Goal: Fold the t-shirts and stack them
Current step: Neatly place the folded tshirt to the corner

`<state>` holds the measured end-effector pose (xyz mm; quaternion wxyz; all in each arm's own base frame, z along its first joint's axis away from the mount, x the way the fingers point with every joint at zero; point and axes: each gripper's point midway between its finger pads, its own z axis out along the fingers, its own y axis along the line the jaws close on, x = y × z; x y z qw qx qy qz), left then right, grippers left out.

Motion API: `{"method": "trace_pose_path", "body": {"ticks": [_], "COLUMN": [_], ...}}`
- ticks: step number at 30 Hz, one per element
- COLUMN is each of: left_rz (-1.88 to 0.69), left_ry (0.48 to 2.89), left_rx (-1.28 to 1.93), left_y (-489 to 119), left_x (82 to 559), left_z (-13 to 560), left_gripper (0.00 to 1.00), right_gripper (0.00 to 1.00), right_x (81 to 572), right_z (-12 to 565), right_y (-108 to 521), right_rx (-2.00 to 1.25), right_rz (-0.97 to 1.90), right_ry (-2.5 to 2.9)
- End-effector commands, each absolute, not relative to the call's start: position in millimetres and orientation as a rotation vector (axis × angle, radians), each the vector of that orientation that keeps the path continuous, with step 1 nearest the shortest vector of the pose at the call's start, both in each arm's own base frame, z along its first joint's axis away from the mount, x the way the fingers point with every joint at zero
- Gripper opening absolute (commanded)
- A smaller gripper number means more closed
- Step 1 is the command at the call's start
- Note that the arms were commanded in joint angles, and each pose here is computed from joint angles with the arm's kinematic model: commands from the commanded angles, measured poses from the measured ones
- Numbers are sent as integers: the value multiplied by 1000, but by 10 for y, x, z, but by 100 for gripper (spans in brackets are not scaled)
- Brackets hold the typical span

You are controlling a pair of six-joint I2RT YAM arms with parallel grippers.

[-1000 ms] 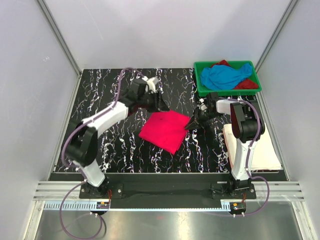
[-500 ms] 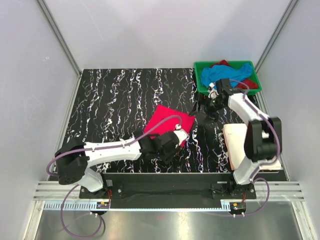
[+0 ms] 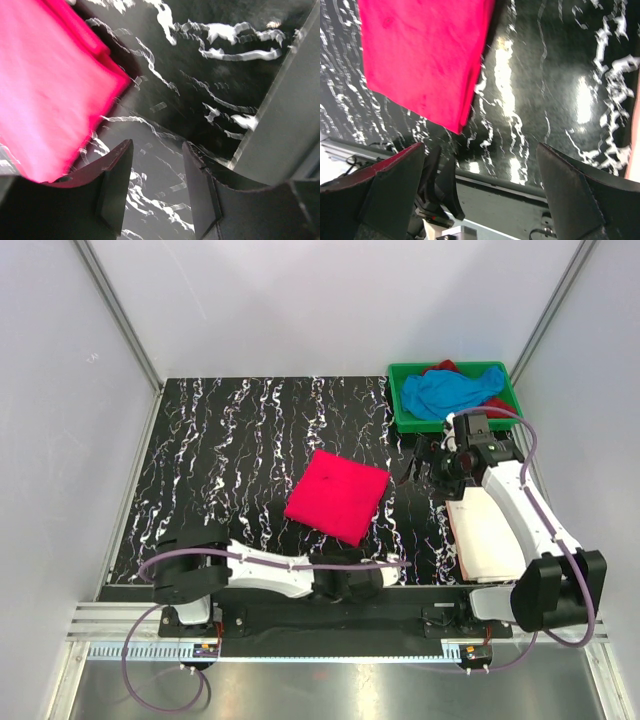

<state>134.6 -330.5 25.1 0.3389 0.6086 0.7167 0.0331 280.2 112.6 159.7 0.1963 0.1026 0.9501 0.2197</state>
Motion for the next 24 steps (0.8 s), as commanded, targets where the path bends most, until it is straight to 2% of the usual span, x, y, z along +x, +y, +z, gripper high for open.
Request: {"method": "trace_pose_path", "body": {"ticks": [1, 10, 20, 24], "left_rz": [175, 228, 286, 292], "left_ry": [1748, 1691, 1769, 1781], "left_rx": [1545, 1657, 1660, 1695], "left_y": [-3459, -3584, -3511, -3482], "left_x": [1528, 1553, 1815, 1884], "left_z": [262, -96, -261, -287], "left_gripper": [50, 41, 23, 6], "right_gripper": [100, 100, 100, 100], "right_x": [2661, 2472, 2383, 2364], "right_z": [1642, 1667, 1662, 1662], "right_y": [1019, 988, 1024, 1063], "right_rx": [328, 311, 319, 323], "right_rz": [558, 558, 597, 631], "right_ry": [2643, 2620, 2619, 2618]}}
